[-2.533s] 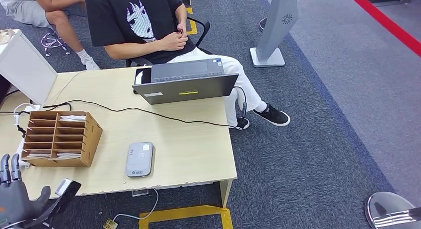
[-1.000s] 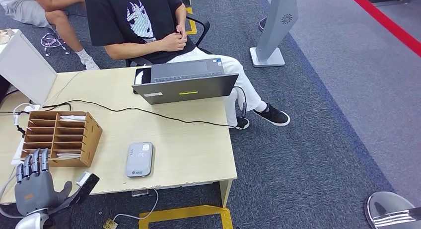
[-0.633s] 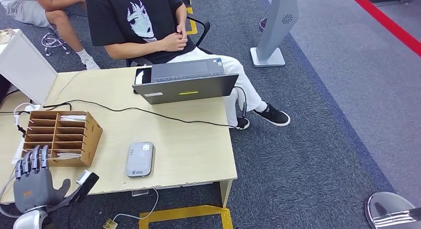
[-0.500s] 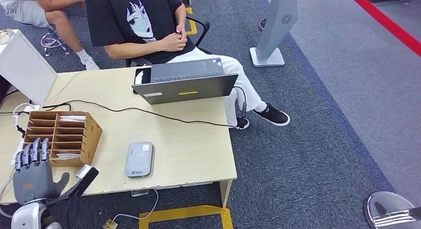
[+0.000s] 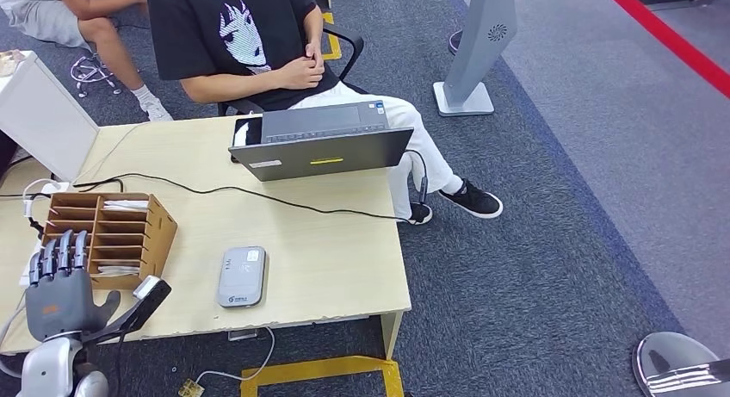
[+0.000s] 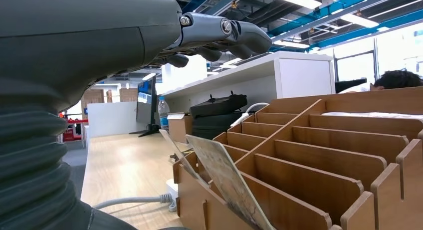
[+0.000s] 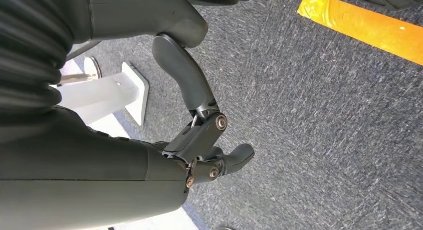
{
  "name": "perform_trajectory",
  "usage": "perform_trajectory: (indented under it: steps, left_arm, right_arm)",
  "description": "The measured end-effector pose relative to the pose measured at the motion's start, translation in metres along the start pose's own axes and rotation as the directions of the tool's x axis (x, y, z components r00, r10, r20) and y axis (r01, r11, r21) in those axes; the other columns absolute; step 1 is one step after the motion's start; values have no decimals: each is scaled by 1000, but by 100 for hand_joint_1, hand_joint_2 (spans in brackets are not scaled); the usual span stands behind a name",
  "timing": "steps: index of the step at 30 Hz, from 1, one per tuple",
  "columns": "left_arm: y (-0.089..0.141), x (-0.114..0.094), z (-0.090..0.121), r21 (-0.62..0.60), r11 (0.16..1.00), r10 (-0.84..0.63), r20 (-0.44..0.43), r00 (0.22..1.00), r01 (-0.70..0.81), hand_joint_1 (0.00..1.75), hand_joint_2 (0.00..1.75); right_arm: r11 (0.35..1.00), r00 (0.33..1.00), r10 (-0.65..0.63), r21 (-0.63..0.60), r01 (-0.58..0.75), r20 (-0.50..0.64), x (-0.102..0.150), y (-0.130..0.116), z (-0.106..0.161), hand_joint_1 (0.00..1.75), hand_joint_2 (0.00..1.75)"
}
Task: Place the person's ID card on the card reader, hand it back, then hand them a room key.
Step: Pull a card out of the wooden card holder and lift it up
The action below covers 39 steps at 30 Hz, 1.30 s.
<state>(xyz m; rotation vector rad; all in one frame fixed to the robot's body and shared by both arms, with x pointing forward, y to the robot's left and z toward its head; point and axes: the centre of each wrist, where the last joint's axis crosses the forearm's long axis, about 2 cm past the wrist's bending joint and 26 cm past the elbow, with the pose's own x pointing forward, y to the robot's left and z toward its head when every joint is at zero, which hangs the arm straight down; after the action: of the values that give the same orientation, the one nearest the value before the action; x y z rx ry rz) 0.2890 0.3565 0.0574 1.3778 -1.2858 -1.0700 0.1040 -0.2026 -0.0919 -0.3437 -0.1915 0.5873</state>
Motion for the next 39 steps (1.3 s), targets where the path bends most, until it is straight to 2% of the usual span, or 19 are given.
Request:
perform_trajectory:
  steps: [14, 33, 35, 37, 39]
  left_arm:
    - [-14, 3, 10, -61, 998, 12, -3, 1000, -13, 0, 175]
    - [-23, 6, 12, -91, 996, 17, -7, 1000, -18, 2, 175]
    - [-24, 6, 12, -93, 995, 21, -11, 1000, -22, 75, 175]
    - [-24, 7, 12, -94, 995, 24, -14, 1000, -25, 161, 175]
    - [-24, 8, 12, -96, 995, 26, -16, 1000, -28, 175, 175]
  right_arm:
    - [1000, 1000, 12, -4, -12, 6, 1, 0, 0, 0, 175]
    - [1000, 1000, 13, -7, -13, 4, 1, 0, 0, 0, 175]
    - [1000, 1000, 12, -7, -11, 5, 1, 0, 0, 0, 175]
    - [1000, 1000, 9, -6, -9, 6, 1, 0, 0, 0, 175]
    - [1000, 1000, 7, -6, -7, 5, 1, 0, 0, 0, 175]
